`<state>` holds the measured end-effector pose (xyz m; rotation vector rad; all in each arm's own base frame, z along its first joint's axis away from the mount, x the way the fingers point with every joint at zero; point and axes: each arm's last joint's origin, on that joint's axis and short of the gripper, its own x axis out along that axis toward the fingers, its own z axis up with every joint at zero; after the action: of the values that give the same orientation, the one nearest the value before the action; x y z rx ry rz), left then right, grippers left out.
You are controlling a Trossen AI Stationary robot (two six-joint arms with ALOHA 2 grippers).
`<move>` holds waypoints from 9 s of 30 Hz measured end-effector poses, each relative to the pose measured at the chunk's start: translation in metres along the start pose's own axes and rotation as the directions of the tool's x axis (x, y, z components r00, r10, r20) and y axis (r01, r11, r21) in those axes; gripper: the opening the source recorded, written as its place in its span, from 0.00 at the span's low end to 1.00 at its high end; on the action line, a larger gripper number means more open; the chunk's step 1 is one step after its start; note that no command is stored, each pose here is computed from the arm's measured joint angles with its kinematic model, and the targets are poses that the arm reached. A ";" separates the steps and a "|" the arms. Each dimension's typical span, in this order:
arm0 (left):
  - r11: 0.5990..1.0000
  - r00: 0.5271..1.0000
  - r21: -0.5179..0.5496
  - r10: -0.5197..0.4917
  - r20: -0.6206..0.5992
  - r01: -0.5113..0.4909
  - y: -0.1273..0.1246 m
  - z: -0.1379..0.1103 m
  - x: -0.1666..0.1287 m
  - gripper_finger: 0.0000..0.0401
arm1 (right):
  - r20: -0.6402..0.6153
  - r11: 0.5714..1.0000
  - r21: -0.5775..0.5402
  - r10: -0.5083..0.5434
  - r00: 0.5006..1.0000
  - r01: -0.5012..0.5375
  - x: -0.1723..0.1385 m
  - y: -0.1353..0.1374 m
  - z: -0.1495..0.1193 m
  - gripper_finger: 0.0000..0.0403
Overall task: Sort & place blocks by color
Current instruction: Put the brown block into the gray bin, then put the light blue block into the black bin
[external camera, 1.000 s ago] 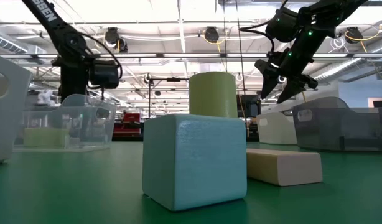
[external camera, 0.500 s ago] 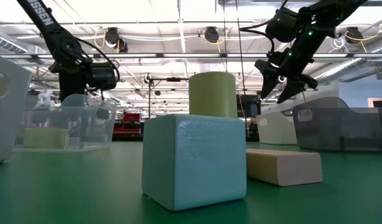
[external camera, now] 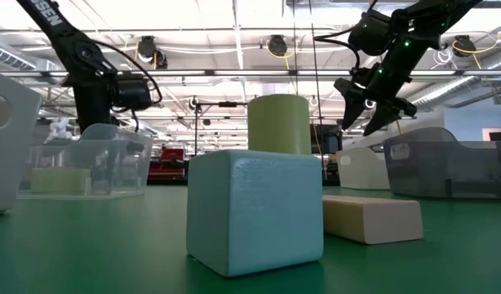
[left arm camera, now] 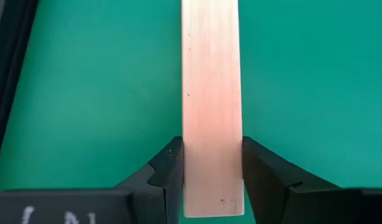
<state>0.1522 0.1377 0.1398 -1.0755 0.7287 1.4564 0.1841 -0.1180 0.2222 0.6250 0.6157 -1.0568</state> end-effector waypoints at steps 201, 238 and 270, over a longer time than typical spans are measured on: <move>0.253 0.155 0.560 -0.964 0.217 0.789 -0.056 -0.017 -0.160 0.61 | -0.121 0.748 -0.553 0.365 0.923 -0.368 0.134 0.107 0.020 0.69; 0.281 0.171 0.546 -0.955 0.244 0.789 -0.055 -0.010 -0.157 0.61 | -0.119 0.668 -0.630 0.420 0.899 -0.396 0.117 0.118 0.020 0.29; 0.294 0.224 0.517 -0.955 0.194 0.804 -0.055 -0.015 -0.152 0.61 | -0.523 0.933 0.022 0.316 0.792 -0.358 -0.116 0.069 -0.027 0.29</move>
<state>0.2020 0.0719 0.2792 -0.5941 -0.1323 0.4403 0.2007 -0.0052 0.2992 0.9270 0.9698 -0.5129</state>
